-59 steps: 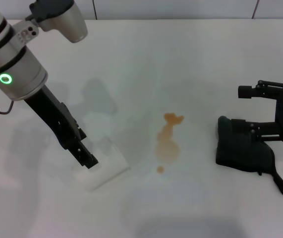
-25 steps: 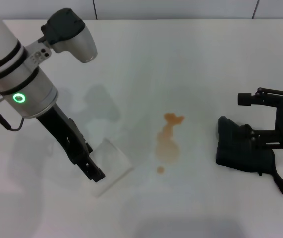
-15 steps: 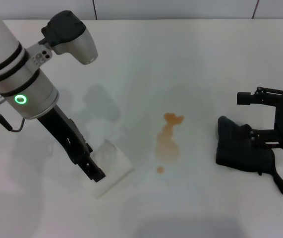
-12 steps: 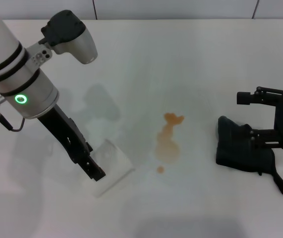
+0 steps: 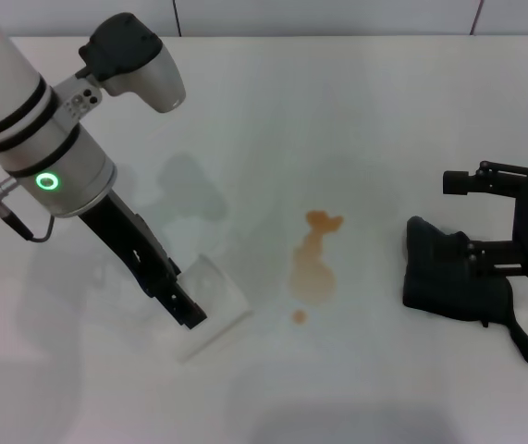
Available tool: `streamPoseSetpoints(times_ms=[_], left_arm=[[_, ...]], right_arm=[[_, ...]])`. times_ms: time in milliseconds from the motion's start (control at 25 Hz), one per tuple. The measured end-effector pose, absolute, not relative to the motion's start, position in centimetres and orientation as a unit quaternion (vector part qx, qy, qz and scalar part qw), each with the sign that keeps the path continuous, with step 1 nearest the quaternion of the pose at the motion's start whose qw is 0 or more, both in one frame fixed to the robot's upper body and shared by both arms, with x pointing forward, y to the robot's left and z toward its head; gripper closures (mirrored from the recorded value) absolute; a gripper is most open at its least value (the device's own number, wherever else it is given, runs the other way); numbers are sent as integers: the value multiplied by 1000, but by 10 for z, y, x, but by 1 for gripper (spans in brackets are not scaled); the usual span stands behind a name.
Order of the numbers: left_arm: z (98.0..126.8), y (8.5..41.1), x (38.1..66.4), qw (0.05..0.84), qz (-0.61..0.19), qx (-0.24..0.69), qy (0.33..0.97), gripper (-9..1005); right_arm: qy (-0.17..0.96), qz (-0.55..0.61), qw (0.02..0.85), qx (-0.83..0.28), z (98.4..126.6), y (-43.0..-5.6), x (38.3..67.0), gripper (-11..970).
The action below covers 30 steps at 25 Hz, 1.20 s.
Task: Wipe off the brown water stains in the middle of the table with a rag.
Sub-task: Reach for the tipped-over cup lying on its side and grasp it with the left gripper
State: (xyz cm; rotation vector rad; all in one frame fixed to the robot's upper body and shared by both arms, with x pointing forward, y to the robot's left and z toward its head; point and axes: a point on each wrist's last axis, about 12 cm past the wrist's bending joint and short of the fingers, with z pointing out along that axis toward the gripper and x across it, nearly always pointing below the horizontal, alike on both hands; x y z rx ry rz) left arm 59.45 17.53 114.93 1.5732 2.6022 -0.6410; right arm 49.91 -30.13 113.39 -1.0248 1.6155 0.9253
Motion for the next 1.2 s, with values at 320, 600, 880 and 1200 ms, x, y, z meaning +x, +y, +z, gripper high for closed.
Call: streamPoseSetpoints(times_ms=[320,600,880,1200], left_arm=[[1145,175,596,23,-205,497,843,135],[1144,174,598,28,-201,499,843,134],[1145,172,600,38,-196,511,836,134],[1141,167,600,39,-185,529,827,135]], right_arm=[[664,380,487,-421,1134,-302,499,133],[663,379,487,-423,1135,-301,499,133],[663,380,487,-423,1135,-301,500,133],[663,380,487,-423,1136,-301,500,133]])
